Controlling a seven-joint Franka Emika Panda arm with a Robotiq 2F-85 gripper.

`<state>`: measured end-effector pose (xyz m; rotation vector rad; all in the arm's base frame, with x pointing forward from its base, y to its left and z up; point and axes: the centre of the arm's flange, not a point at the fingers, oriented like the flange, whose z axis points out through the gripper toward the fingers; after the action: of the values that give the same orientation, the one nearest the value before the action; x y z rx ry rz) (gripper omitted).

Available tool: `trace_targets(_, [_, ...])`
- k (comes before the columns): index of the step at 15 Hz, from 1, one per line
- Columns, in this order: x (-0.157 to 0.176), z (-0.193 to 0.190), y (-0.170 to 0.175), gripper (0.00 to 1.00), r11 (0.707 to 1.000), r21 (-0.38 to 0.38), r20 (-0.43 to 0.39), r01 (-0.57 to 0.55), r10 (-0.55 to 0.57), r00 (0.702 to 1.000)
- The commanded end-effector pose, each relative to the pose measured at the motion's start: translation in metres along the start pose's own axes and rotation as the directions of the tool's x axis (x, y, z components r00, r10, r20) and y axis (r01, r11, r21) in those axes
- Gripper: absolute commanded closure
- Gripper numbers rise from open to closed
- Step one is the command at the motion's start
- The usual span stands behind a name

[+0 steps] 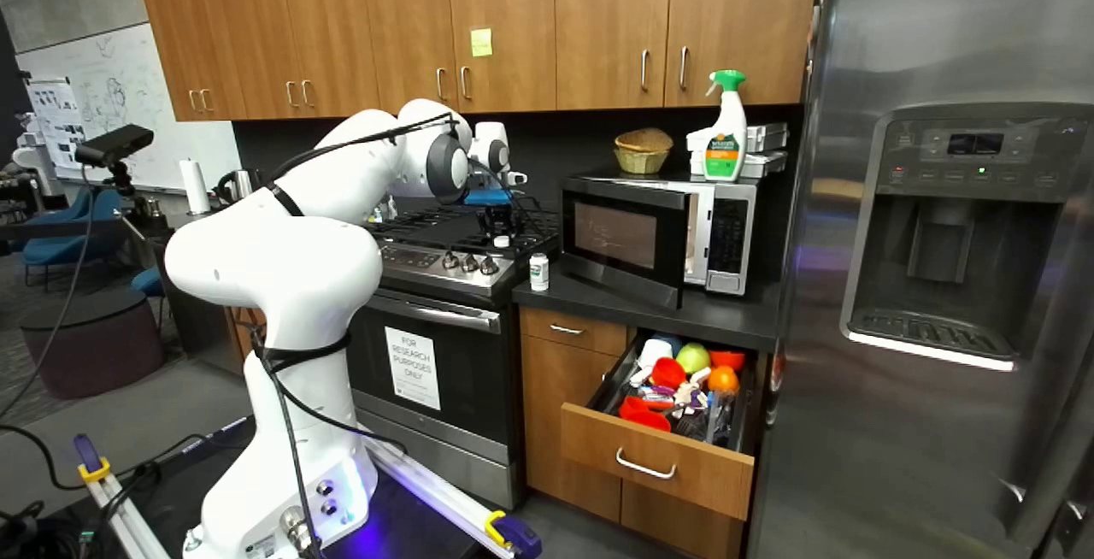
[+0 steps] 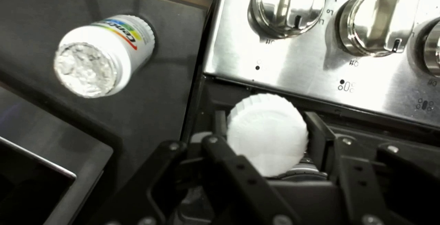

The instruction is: Take the lid off of the white bottle

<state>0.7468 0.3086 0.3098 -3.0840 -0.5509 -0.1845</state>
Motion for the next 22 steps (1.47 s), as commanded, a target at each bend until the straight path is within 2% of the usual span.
trace_targets(1, [0.020, -0.005, -0.002, 0.68, 1.000, -0.020, -0.021, 0.012, -0.013, 1.000])
trace_targets(6, [0.021, -0.004, -0.001, 0.68, 1.000, -0.022, -0.026, 0.010, -0.011, 1.000])
trace_targets(8, [0.021, -0.004, 0.000, 0.17, 1.000, -0.026, -0.025, 0.010, -0.010, 1.000])
trace_targets(10, [0.020, -0.004, 0.001, 0.15, 1.000, -0.027, -0.026, 0.008, -0.009, 1.000])
trace_targets(13, [0.021, -0.008, 0.002, 0.00, 1.000, -0.030, -0.032, 0.007, -0.008, 0.999])
trace_targets(22, [0.011, -0.029, 0.001, 0.00, 1.000, -0.026, -0.037, 0.005, -0.006, 0.999])
